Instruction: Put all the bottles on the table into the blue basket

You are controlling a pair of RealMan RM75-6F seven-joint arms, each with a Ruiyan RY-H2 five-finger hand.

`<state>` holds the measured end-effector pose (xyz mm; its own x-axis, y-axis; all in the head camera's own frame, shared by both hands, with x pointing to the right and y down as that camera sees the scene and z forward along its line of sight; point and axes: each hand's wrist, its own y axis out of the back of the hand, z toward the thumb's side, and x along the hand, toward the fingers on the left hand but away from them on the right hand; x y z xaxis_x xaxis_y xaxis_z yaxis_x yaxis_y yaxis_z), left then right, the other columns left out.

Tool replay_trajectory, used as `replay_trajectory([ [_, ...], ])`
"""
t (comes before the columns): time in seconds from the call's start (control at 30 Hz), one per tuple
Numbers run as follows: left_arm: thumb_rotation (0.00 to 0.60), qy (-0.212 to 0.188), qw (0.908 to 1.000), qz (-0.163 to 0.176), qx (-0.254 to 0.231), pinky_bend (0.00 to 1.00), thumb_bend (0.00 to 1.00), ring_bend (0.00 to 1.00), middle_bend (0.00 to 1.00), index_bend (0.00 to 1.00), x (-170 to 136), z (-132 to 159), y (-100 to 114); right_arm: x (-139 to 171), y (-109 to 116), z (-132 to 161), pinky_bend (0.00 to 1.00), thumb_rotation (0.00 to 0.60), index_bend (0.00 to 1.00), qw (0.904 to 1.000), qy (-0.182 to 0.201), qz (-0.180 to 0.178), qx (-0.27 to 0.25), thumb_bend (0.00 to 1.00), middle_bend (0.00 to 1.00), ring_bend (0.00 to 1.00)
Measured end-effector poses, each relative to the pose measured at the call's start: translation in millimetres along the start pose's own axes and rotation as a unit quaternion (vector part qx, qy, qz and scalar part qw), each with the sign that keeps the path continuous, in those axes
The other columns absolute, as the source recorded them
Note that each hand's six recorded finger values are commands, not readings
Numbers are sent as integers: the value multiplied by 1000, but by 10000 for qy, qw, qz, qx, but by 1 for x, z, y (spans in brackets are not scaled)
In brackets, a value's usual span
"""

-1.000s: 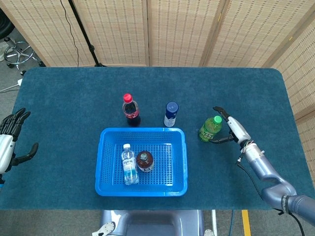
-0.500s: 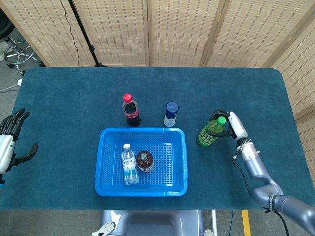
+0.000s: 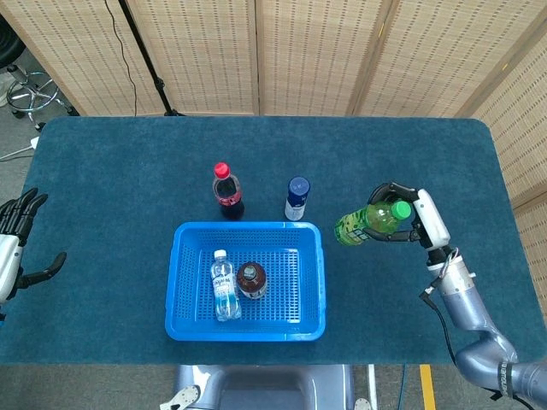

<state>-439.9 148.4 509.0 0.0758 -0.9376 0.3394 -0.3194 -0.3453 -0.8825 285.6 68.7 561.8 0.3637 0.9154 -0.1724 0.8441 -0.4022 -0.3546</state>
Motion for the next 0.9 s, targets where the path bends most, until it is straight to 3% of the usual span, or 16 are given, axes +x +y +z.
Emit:
replay_trajectory([
  [0.2, 600, 28, 10000, -2, -12, 0, 290, 0, 0, 0, -1, 0, 0, 13, -26, 43, 715, 600, 574, 9985, 366, 407, 96, 489, 583, 527],
  [0.53, 600, 76, 10000, -3, -48, 0, 289, 0, 0, 0, -2, -4, 2, 17, -85, 47, 715, 600, 574, 9945, 373, 978, -37, 490, 583, 527],
  [0.63, 600, 84, 9999, -23, -62, 0, 240, 0, 0, 0, -2, -5, 3, 18, -98, 47, 715, 600, 574, 9933, 335, 1108, -60, 490, 583, 527],
  [0.77, 600, 113, 9999, 1, -26, 0, 72, 0, 0, 0, -2, -6, 4, 18, -113, 43, 715, 600, 574, 9919, 245, 1239, -128, 490, 583, 527],
  [0.9, 600, 150, 9999, -4, 19, 0, 16, 0, 0, 0, -3, -6, 4, 16, -124, 38, 715, 600, 574, 9912, 117, 1301, -219, 491, 584, 528],
])
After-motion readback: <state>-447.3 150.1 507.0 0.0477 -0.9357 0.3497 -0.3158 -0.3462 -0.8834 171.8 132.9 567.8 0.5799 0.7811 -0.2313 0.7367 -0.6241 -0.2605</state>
